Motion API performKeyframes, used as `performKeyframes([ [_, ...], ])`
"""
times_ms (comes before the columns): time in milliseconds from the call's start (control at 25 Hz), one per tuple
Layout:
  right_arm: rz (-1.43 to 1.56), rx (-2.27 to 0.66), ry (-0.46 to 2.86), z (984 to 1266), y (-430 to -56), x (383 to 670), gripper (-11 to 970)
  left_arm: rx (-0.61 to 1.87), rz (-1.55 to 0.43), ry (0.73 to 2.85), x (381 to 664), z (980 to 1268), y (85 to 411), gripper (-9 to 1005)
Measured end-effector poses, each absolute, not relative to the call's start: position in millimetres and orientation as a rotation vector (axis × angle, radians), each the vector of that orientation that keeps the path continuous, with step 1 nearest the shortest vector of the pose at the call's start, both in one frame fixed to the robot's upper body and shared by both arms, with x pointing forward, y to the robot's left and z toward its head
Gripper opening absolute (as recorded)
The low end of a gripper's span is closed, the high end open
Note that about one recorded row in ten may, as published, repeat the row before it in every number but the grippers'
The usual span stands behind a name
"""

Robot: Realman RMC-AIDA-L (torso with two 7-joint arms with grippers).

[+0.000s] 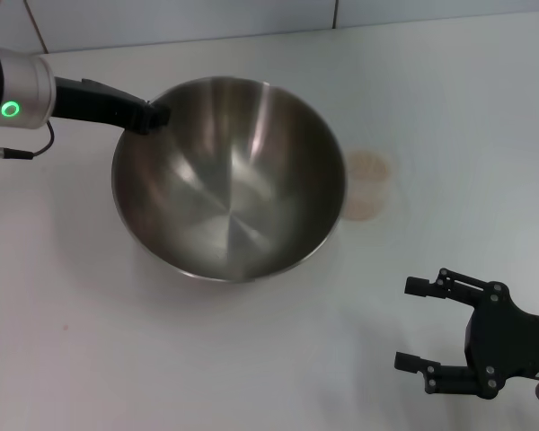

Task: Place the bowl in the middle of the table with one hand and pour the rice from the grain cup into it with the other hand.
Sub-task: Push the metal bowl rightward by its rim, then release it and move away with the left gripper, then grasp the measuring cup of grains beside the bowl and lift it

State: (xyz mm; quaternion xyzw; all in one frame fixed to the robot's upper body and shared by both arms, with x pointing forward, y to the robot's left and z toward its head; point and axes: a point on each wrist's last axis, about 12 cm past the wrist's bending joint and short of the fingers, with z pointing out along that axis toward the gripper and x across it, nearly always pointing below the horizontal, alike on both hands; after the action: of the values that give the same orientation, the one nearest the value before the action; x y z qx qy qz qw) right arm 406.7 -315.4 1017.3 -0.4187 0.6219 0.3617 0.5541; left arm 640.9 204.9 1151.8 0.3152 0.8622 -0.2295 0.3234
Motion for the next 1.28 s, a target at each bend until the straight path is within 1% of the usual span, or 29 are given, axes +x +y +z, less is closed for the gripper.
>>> performKeyframes([
  [280, 0.85, -0.994, 1.467, 1018, -315, 408, 831, 0.856, -0.558, 2.268, 646, 1141, 200, 134],
  [480, 0.849, -0.996, 1.465, 1018, -315, 409, 830, 0.862, -0.553, 2.235, 647, 1142, 199, 157],
  [560, 0.848, -0.996, 1.465, 1018, -315, 409, 830, 0.872, -0.553, 2.206, 647, 1145, 199, 167],
  [600, 0.847, -0.994, 1.465, 1018, -315, 409, 830, 0.903, -0.57, 2.154, 644, 1149, 201, 171],
  [680, 0.846, -0.993, 1.465, 1018, -315, 409, 831, 0.903, -0.57, 2.154, 644, 1149, 201, 180],
  [760, 0.845, -0.988, 1.465, 1018, -315, 409, 831, 0.962, -0.604, 2.034, 634, 1160, 210, 190],
  [840, 0.839, -0.968, 1.467, 1018, -314, 409, 831, 0.962, -0.604, 2.034, 634, 1160, 210, 199],
  [880, 0.829, -0.944, 1.474, 1018, -315, 409, 831, 0.993, -0.599, 1.971, 625, 1165, 218, 203],
  [920, 0.818, -0.917, 1.484, 1017, -316, 410, 830, 1.062, -0.602, 1.88, 609, 1169, 225, 208],
  [960, 0.798, -0.879, 1.498, 1017, -318, 411, 830, 1.095, -0.609, 1.839, 600, 1170, 229, 243],
  [1000, 0.719, -0.774, 1.531, 1014, -324, 413, 830, 1.13, -0.618, 1.804, 588, 1169, 236, 277],
  [1040, 0.719, -0.774, 1.531, 1014, -324, 413, 830, 1.13, -0.618, 1.804, 588, 1169, 236, 312],
  [1080, 0.667, -0.714, 1.55, 1011, -326, 414, 830, 1.166, -0.626, 1.762, 572, 1168, 245, 346],
  [1120, 0.602, -0.641, 1.567, 1009, -329, 416, 830, 1.166, -0.626, 1.762, 572, 1168, 245, 381],
  [1160, 0.539, -0.577, 1.58, 1006, -331, 419, 830, 1.178, -0.647, 1.754, 556, 1162, 256, 415],
  [1240, 0.432, -0.489, 1.61, 1001, -333, 424, 830, 1.178, -0.647, 1.754, 556, 1162, 256, 509],
  [1280, 0.396, -0.468, 1.624, 999, -332, 427, 831, 1.18, -0.657, 1.752, 552, 1160, 258, 555],
])
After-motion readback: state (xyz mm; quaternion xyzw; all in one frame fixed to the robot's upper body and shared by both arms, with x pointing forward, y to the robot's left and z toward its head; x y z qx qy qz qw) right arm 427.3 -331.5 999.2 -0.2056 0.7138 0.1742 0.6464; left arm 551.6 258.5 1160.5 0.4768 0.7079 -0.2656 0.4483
